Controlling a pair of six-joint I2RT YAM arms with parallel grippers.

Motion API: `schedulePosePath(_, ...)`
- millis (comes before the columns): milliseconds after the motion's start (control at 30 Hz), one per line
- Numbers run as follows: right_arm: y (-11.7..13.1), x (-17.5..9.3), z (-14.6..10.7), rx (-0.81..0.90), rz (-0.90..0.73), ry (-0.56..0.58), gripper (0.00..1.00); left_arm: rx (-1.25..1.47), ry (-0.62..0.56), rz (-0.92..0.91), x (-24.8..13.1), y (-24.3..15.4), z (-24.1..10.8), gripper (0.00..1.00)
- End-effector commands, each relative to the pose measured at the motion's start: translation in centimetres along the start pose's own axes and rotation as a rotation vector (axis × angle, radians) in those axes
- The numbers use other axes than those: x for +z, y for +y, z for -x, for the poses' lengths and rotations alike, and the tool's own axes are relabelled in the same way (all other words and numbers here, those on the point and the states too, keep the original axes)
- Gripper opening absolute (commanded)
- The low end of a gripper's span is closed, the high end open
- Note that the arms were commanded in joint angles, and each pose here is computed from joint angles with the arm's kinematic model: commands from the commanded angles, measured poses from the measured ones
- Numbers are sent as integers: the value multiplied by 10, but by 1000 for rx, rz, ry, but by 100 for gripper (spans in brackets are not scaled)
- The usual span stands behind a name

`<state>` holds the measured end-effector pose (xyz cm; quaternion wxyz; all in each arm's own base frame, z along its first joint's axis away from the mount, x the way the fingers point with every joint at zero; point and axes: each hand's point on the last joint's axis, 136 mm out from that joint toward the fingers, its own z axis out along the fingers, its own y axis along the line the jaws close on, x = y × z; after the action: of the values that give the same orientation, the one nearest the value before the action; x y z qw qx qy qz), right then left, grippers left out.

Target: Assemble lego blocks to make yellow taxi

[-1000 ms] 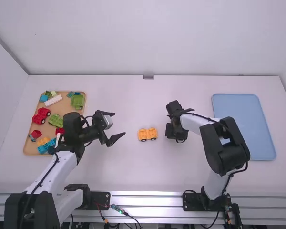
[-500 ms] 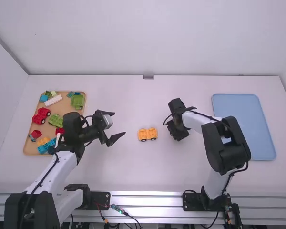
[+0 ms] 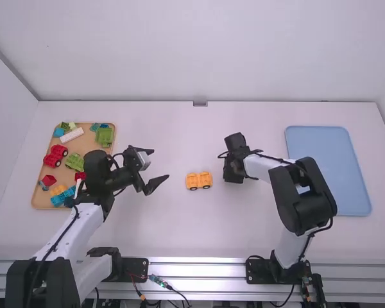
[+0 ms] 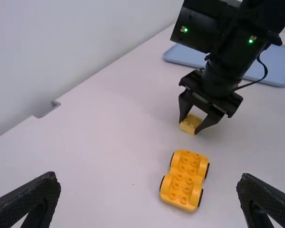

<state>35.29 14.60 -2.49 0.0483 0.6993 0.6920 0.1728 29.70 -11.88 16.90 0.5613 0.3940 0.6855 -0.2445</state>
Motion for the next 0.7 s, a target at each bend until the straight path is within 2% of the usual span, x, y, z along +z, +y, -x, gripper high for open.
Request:
schedulePosePath(0, -6, 5, 10, -109, -26, -1, 24, -17, -7, -29, 1, -6, -2, 99)
schedulePosePath(33, -4, 4, 11, -154, -30, 9, 16, -17, -7, -29, 1, -7, -2, 99)
schedulePosePath(67, -1, 3, 11, -205, -21, 9, 19, -17, -7, -30, 1, -7, -2, 99)
schedulePosePath(200, 8, 0, 12, -296, -6, 14, 20, -17, -7, -29, 1, -7, -2, 99)
schedulePosePath(333, 15, -4, 3, -359, 2, 46, 22, -17, -7, -29, 1, -7, -2, 99)
schedulePosePath(533, 1, -7, 14, -330, -74, -28, 22, -16, -7, -29, 1, -6, -2, 99)
schedulePosePath(667, -7, -8, 17, -332, -107, -36, 19, -16, -7, -29, 1, -7, -2, 99)
